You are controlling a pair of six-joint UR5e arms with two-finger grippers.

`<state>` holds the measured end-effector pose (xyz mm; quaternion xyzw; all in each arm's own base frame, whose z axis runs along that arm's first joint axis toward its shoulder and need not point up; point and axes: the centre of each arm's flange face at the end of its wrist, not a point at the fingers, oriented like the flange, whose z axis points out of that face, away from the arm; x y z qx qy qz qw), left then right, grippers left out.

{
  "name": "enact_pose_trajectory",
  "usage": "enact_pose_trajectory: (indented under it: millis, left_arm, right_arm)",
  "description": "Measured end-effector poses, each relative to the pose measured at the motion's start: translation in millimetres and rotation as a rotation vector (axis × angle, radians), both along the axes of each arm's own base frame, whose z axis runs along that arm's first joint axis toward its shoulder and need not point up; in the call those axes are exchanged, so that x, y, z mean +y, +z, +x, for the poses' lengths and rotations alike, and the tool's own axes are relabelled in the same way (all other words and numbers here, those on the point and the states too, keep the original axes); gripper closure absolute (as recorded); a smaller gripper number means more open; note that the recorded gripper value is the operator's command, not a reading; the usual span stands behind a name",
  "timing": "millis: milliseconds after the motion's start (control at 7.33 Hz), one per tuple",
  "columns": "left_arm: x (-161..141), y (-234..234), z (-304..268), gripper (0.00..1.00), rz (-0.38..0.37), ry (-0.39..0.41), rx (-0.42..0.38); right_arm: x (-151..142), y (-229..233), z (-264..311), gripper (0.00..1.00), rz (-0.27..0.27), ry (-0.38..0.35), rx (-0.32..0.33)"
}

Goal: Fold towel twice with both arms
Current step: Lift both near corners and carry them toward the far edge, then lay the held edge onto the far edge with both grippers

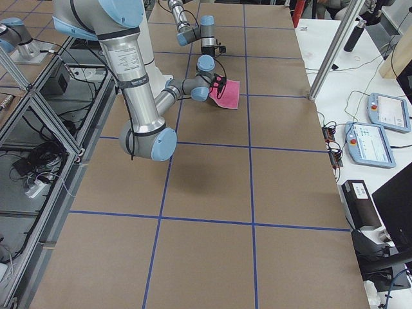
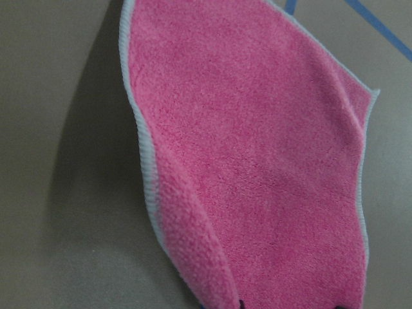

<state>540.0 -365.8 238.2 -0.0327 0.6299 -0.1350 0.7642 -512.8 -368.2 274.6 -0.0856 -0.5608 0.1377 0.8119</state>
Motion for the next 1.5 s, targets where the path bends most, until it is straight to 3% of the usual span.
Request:
enact_pose_trajectory:
  millis: [1501]
  left_arm:
    - [-54.3, 34.5, 6.8, 1.0, -0.041, -0.074, -0.082]
  right_arm:
    - [-54.1, 3.8, -11.2, 1.0, 0.008, 0.136, 0.049]
